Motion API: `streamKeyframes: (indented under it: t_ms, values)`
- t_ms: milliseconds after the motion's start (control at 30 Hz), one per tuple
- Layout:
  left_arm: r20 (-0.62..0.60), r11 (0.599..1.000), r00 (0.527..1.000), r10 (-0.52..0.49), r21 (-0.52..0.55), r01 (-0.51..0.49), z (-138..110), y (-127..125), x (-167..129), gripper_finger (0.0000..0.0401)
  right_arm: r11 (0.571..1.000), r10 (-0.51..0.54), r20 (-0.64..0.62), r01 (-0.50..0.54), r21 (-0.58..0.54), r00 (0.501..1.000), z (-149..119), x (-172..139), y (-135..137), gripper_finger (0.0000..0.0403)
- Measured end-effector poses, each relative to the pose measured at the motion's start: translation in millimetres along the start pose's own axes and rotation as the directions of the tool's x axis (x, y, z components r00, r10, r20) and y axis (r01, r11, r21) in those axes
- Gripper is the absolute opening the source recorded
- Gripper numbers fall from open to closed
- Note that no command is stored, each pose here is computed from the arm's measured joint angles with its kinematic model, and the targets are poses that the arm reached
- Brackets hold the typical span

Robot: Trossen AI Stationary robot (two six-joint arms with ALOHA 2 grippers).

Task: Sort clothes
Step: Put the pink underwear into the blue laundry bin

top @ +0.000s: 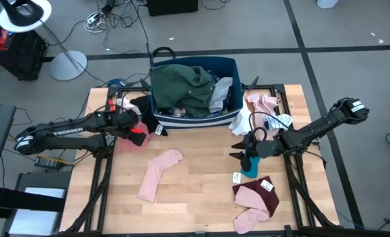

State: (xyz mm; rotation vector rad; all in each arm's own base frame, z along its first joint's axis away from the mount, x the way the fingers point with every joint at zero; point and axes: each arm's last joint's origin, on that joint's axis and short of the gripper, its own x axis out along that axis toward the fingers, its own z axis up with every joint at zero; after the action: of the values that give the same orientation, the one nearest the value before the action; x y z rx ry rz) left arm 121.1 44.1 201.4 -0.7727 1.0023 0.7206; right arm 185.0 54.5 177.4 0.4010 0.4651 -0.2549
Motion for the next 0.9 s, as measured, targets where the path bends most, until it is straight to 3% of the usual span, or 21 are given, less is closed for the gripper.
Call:
streamKeyframes:
  t_ms: [233, 367, 567, 900]
  values:
    - [0.167, 0.997, 0.985, -0.033, 0.075, 0.021, 24, -25, -72, 0.0001, 1.000, 0.000, 0.000, 0.000, -0.001, 1.000, 0, 0, 0, 0.0199]
    - [0.275, 0.993, 0.956, -0.106, 0.088, 0.084, 36, -35, -117, 0.0001, 1.000, 0.000, 0.000, 0.000, -0.001, 1.000, 0, 0, 0, 0.0199]
    - [0.460, 0.977, 0.867, -0.192, 0.170, 0.126, 59, -50, -177, 0.0000, 1.000, -0.005, 0.002, 0.005, 0.002, 1.000, 1, 0, -1, 0.0199]
    - [0.633, 0.941, 0.730, -0.257, 0.336, 0.041, 123, -102, -241, 0.0000, 1.000, -0.007, 0.003, 0.007, 0.003, 1.000, 1, 1, -1, 0.0199]
